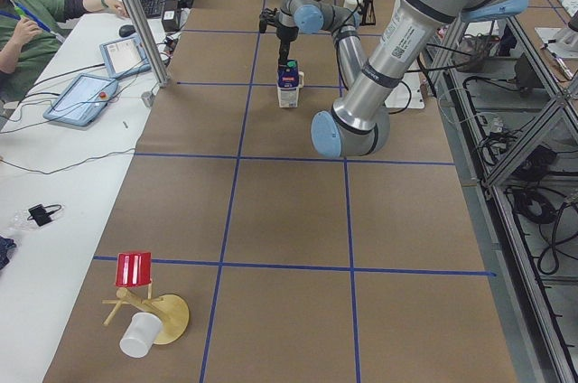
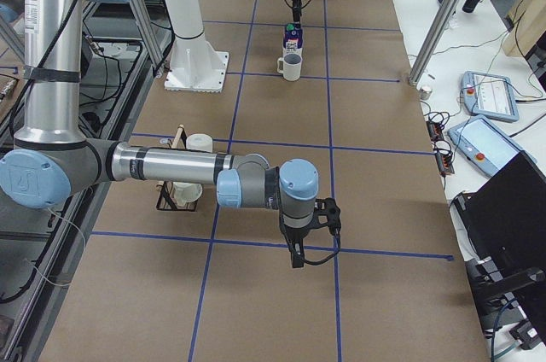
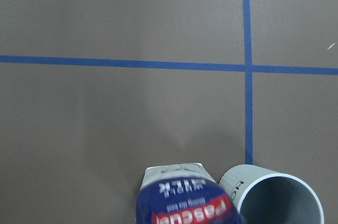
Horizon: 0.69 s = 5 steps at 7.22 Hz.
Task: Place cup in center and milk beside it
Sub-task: 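Release the milk carton upright and withdraw the left gripper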
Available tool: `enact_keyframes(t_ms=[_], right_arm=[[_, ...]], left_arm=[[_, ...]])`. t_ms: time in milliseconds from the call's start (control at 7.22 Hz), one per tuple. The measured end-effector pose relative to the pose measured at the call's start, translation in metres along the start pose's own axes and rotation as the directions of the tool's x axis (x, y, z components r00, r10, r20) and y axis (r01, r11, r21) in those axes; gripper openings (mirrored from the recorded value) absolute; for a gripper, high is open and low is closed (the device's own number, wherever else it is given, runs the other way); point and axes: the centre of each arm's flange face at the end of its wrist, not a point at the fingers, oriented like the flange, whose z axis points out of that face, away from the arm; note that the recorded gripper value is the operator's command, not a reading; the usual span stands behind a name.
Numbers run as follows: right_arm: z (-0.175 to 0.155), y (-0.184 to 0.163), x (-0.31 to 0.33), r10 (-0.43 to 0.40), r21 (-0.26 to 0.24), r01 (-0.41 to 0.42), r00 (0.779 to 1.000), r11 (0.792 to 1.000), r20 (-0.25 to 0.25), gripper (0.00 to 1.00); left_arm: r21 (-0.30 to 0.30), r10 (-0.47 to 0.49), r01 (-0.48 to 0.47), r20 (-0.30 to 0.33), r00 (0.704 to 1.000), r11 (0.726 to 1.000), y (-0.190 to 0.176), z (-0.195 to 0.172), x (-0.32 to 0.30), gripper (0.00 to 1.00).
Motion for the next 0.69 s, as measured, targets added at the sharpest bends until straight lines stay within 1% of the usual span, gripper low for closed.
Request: enact_keyframes(t_ms=[139,277,416,554,693], right_arm=[[0.001,0.000,0.000,0.001,-0.001,-0.001,1.000,1.000,0.000,1.00],[0.001,0.000,0.001,0.001,-0.003,-0.001,1.000,1.000,0.000,1.00],[0.002,0.001,0.002,0.002,-0.005,-0.002,1.000,1.000,0.000,1.00],[0.004,0.002,0.003,0.004,-0.008,-0.004,1.000,1.000,0.000,1.00],[0.005,0.002,0.004,0.005,-0.010,-0.005,1.000,1.000,-0.001,1.00]], left_arm=[[0.003,0.062,-0.062,0.029,0.998,0.998,-0.010,-0.009,-0.028,0.98],[-0.007,0.125,-0.125,0.064,0.990,0.992,-0.023,-0.011,-0.075,0.98],[-0.021,0.185,-0.184,0.098,0.978,0.983,-0.039,-0.015,-0.129,0.98],[-0.043,0.227,-0.224,0.121,0.966,0.974,-0.057,-0.024,-0.195,0.98],[-0.073,0.254,-0.246,0.127,0.959,0.966,-0.073,-0.035,-0.267,0.98]])
